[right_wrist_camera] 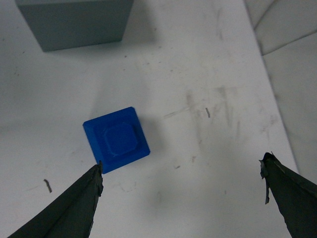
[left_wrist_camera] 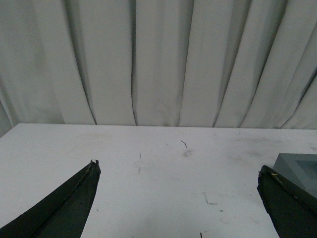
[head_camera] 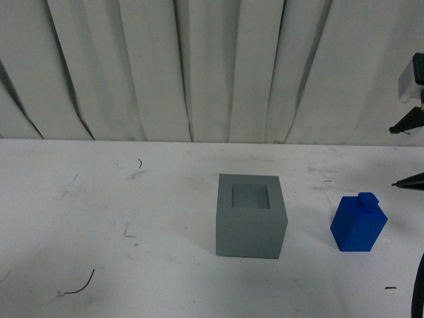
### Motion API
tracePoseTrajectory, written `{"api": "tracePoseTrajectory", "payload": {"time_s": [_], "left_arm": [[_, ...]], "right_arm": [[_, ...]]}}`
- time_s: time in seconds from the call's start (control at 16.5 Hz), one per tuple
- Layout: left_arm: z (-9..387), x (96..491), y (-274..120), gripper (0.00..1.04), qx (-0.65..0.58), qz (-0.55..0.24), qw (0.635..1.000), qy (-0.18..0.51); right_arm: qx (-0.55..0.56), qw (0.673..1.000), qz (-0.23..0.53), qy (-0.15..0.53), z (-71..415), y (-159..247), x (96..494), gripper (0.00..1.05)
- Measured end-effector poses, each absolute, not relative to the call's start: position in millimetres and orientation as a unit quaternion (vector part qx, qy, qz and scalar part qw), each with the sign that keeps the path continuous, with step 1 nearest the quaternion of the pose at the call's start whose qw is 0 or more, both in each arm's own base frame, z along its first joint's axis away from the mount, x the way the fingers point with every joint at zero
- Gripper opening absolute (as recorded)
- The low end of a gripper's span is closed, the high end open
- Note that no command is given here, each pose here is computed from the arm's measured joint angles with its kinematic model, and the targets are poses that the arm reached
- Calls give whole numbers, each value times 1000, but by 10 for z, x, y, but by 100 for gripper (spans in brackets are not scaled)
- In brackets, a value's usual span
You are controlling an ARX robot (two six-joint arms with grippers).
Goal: Insert blue part into gray base
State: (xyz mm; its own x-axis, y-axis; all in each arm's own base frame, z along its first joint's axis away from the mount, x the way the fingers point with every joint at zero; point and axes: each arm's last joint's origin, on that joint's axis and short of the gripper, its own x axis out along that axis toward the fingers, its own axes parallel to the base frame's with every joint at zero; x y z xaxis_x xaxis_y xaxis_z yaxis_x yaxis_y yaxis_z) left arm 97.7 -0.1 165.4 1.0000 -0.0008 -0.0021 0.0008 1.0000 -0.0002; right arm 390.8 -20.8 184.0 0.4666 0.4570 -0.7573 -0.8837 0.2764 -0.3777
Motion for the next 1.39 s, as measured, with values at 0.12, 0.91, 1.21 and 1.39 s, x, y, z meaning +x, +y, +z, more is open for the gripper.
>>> {"api": "tracePoseTrajectory", "payload": {"time_s": [0.12, 0.91, 1.21, 1.39], "left_arm": [[1654, 977, -1, 98, 0, 0, 1000, 1], [1654, 977, -1, 98, 0, 0, 1000, 1], [1654, 977, -1, 98, 0, 0, 1000, 1], [1654, 977, -1, 98, 0, 0, 1000, 1]], "right_arm": [[-418, 726, 466, 286, 1778, -92, 3971, 98], [-477, 623, 515, 345, 1304, 263, 4226, 98], [-482, 617, 513, 351, 1197, 277, 4229, 98], [-473, 611, 521, 362, 1123, 276, 4212, 94]]}}
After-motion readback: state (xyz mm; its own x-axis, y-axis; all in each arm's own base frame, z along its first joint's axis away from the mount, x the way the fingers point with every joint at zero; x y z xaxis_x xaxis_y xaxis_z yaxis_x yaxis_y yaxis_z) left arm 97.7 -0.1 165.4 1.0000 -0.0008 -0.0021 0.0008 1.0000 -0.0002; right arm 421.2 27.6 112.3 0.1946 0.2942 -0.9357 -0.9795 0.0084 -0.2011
